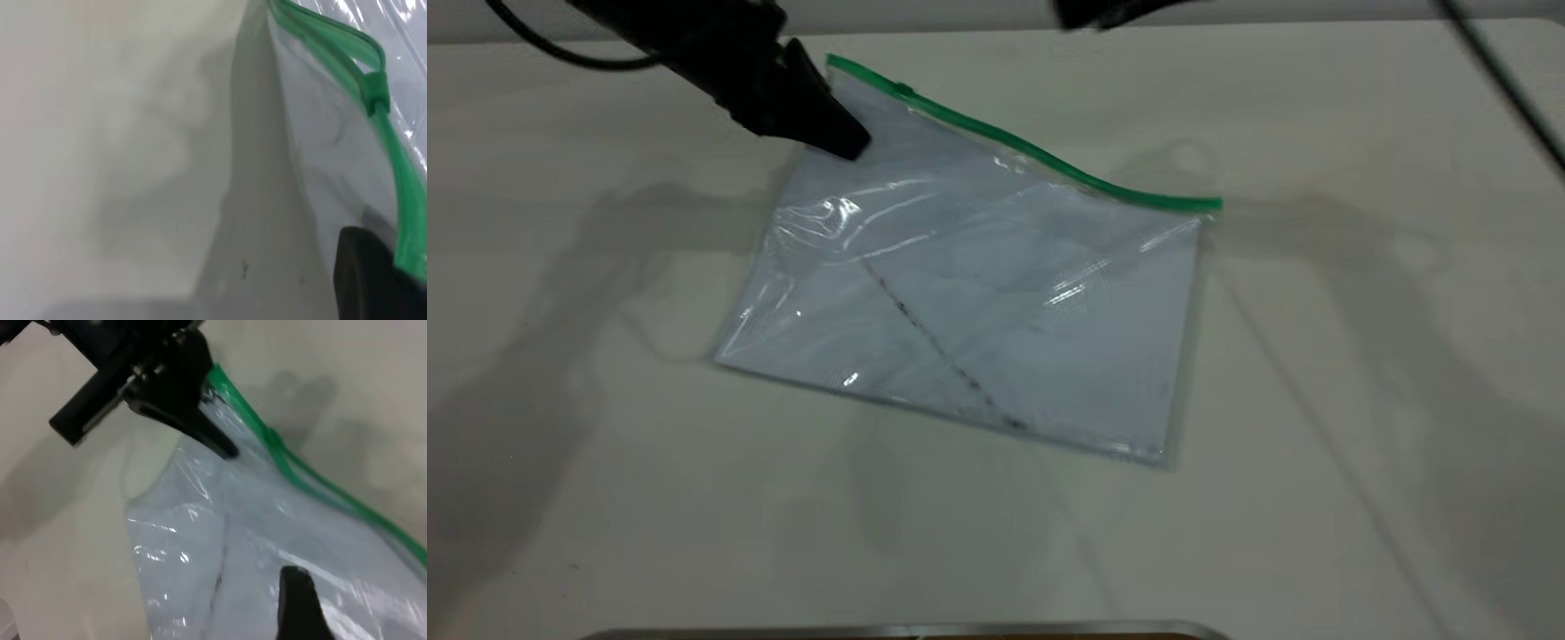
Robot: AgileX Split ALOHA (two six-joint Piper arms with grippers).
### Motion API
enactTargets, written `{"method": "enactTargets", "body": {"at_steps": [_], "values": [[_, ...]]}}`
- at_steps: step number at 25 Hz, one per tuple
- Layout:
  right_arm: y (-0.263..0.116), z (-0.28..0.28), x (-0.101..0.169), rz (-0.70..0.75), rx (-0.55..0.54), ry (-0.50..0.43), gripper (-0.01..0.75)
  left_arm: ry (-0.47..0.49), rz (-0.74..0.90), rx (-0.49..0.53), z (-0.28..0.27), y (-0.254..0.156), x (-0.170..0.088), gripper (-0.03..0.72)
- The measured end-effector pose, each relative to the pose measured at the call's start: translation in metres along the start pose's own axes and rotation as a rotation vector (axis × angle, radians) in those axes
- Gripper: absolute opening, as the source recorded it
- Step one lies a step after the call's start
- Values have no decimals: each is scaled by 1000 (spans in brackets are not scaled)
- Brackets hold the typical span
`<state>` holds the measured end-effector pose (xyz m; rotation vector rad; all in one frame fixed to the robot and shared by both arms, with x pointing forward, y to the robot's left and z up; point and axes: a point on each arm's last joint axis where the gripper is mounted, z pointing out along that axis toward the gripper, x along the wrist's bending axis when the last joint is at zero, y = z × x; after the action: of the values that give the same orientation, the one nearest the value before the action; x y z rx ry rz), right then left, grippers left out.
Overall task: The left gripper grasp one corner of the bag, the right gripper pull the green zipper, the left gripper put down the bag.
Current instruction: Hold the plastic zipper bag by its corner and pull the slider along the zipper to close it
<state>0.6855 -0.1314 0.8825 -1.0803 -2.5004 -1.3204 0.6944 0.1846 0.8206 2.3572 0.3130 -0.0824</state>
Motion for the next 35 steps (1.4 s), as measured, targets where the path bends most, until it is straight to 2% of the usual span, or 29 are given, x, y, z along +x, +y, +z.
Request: {"method": "enactTargets", "body": {"at_steps": [6, 10, 20, 35], "values": [[6, 38, 1, -37, -15, 68, 493, -24, 123, 7, 8, 7, -6, 63], [12, 42, 0, -6, -66, 101, 493, -25, 133, 8, 9, 8, -6, 63], [-1, 70, 8, 44, -70, 170, 493, -23, 147, 11, 12, 11, -8, 64], [-14, 85, 2, 69, -79, 157, 493, -25, 177, 14, 16, 14, -10, 64]]}}
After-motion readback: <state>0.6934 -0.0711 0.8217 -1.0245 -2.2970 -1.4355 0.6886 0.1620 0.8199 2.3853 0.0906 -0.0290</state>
